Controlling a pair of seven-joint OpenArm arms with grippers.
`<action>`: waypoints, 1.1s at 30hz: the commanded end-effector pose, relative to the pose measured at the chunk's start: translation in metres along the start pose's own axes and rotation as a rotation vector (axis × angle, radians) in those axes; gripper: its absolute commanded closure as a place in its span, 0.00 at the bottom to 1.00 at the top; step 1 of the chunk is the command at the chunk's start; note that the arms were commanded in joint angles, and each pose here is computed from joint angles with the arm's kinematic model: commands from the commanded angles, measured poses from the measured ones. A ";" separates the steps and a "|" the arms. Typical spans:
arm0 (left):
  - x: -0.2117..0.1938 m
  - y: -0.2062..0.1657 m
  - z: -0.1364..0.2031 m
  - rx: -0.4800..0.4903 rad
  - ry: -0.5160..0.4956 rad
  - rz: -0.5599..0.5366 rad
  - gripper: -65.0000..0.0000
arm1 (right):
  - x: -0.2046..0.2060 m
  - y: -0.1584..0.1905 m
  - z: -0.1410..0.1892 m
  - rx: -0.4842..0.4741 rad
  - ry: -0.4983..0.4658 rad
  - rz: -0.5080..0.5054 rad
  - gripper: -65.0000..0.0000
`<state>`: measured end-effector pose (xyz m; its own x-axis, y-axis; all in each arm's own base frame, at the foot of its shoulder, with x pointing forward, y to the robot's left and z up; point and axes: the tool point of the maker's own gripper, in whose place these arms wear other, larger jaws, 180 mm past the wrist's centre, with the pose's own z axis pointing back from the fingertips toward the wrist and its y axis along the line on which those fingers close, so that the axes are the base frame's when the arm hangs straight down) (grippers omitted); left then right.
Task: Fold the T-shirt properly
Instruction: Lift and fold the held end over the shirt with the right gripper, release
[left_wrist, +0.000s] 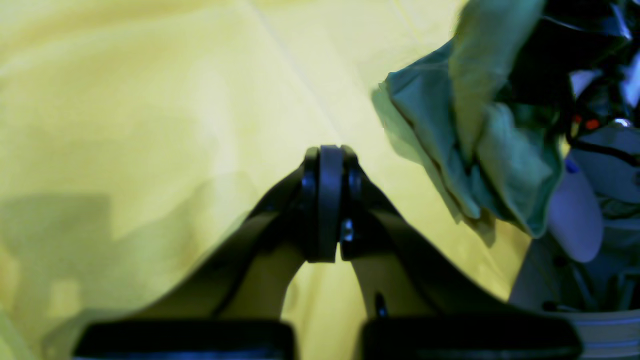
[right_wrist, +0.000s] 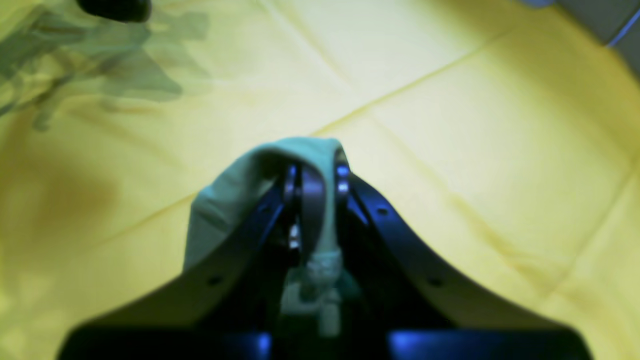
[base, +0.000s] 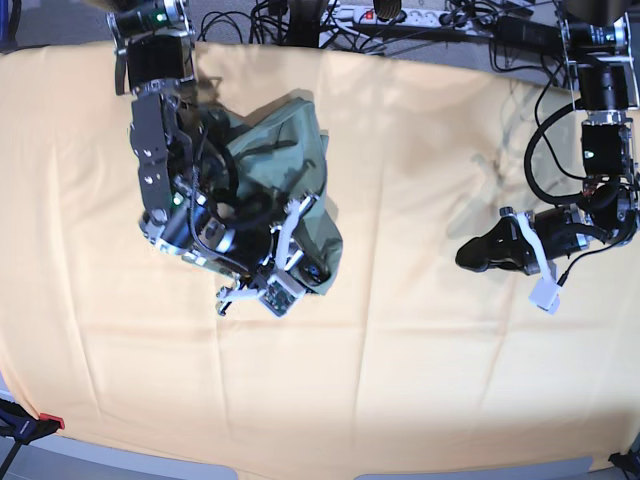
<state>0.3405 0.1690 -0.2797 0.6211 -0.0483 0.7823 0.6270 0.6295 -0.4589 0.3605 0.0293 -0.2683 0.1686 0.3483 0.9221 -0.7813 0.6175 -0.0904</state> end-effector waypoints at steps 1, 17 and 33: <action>0.021 -0.002 0.007 -0.004 -0.051 -0.038 1.00 | 0.019 -0.008 -0.002 -0.003 -0.059 0.005 0.63; 0.029 -0.010 0.008 -0.046 -0.087 -0.028 1.00 | 0.070 -0.028 0.039 -0.028 -0.005 0.157 0.26; 0.030 -0.010 0.008 -0.045 -0.093 -0.028 1.00 | 0.051 0.062 0.019 0.351 0.019 0.093 0.26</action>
<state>0.3410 0.1643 -0.2704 0.6118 -0.0099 0.7910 0.6367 0.5996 -0.4849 0.3047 0.0684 -0.2375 0.1384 0.4389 0.8878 -0.9499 0.3125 -0.0064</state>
